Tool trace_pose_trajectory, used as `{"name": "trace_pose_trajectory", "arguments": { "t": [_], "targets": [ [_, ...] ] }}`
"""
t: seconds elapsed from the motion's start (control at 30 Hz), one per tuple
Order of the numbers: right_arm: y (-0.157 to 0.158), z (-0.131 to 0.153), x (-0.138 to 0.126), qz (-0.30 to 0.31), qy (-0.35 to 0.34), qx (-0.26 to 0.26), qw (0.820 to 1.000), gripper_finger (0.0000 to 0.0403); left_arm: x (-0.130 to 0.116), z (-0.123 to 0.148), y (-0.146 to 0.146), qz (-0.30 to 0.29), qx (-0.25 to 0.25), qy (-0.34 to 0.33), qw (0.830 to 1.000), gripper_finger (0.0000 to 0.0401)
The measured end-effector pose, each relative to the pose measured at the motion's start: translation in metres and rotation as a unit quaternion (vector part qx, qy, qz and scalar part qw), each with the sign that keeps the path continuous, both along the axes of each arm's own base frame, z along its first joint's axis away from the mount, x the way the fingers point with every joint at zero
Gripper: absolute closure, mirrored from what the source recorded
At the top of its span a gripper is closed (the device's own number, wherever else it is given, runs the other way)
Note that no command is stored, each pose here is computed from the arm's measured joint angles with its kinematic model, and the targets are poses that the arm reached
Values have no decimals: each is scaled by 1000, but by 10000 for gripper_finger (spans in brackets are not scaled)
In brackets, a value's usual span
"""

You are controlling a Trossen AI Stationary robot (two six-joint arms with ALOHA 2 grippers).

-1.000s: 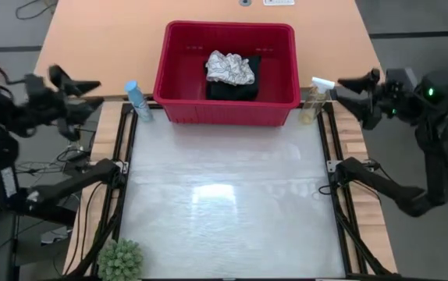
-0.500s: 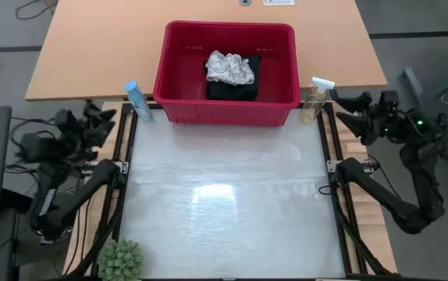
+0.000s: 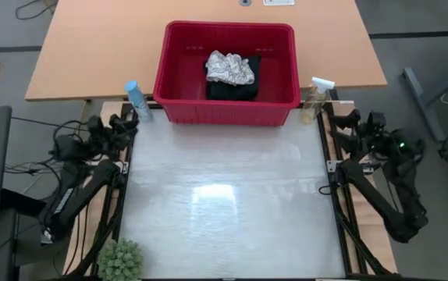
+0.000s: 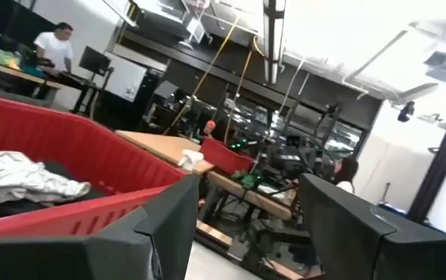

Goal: Fold Laundry from Bin
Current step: Return to Home Position

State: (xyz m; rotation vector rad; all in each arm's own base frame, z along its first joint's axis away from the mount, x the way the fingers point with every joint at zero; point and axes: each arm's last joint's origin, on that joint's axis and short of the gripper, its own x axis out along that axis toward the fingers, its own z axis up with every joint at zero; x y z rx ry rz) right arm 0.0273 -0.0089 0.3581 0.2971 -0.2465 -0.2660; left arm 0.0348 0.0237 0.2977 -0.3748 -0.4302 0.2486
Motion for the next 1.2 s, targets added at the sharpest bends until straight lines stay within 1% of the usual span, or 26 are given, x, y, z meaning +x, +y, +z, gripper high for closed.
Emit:
{"name": "trace_pose_trajectory", "arguments": {
  "t": [0.1, 0.2, 0.23, 0.3, 0.37, 0.5, 0.6, 0.7, 0.87, 1.0, 1.1, 1.2],
  "targets": [
    [0, -23, 0, 6, -20, 1, 1000, 49, 5, -14, 8, 10, -9, 15, 1000, 189],
    [-2, -46, 1, 17, -51, 9, 998, 49, 9, -24, 12, 15, -4, 28, 1000, 189],
    [-5, -51, 3, 23, -59, 9, 998, 49, 11, -28, 14, 14, -1, 31, 999, 189],
    [-10, -54, 6, 49, -72, -3, 996, 49, 16, -41, 18, 9, -14, 47, 999, 189],
    [-15, -58, 10, 59, -79, -17, 995, 49, 20, -49, 20, 9, -18, 58, 998, 189],
    [-19, -69, 14, 68, -72, -43, 994, 49, 27, -62, 21, 1, -3, 74, 997, 189],
    [-20, -80, 18, 82, -65, -49, 993, 49, 34, -74, 20, -18, 7, 94, 995, 189],
    [-25, -95, 24, 86, -66, -34, 994, 49, 38, -81, 17, -33, 23, 96, 995, 189],
    [-28, -118, 36, 94, -61, -35, 993, 49, 45, -91, 13, -45, 33, 110, 992, 189],
    [-30, -142, 47, 83, -49, -24, 995, 49, 51, -105, 10, -64, 22, 132, 989, 189],
    [-30, -158, 54, 64, -42, -20, 997, 49, 53, -109, 7, -82, 23, 143, 986, 189],
    [-29, -166, 58, 37, -32, -18, 999, 49, 53, -113, 6, -90, 23, 161, 983, 189]
  ]
}}
